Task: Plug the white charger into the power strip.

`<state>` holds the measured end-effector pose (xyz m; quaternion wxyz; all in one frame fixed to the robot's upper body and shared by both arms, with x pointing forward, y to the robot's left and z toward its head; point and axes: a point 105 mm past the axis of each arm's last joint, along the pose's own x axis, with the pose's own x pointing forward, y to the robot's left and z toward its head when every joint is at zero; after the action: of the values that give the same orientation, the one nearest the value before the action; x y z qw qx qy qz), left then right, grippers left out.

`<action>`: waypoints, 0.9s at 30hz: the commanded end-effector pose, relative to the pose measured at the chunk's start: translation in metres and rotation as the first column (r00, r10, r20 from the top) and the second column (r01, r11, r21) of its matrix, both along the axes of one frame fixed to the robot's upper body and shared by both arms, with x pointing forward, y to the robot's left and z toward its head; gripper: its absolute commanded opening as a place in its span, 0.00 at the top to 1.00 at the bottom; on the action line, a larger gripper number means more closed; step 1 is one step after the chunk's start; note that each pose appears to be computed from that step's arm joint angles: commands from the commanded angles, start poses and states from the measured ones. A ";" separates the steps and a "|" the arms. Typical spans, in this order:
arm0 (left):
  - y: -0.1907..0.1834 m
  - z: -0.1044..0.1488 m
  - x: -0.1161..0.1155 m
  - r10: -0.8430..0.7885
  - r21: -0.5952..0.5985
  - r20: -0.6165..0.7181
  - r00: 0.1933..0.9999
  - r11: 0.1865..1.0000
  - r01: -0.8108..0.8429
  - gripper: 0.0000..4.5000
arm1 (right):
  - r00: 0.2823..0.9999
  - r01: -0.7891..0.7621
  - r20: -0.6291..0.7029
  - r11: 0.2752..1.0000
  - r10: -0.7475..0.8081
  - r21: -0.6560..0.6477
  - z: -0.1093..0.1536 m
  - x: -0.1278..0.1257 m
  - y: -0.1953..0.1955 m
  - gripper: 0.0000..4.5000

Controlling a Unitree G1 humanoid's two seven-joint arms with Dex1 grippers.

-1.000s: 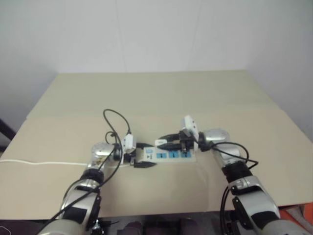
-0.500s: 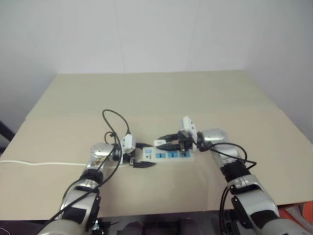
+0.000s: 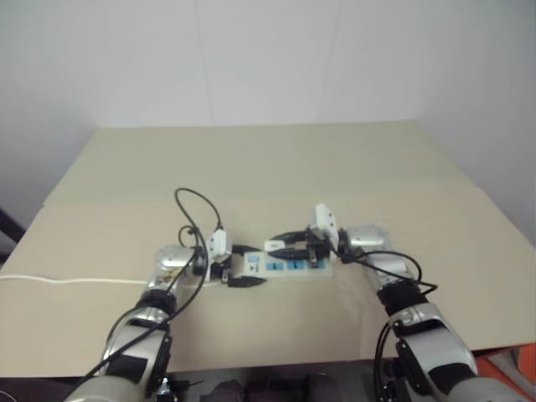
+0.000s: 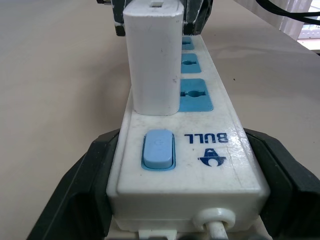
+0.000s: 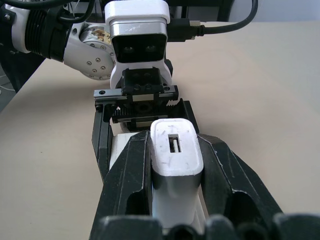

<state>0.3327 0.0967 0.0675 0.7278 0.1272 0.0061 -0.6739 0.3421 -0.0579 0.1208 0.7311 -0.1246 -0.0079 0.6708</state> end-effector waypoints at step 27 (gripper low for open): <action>-0.006 -0.003 -0.003 -0.047 0.033 -0.054 0.997 0.998 0.049 0.05 | 0.996 0.078 -0.047 0.994 -0.081 -0.073 -0.016 0.006 -0.019 0.00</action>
<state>0.3317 0.0939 0.0658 0.7191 0.1232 0.0234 -0.6835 0.3479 -0.0696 0.1087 0.7478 -0.1331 0.0280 0.6498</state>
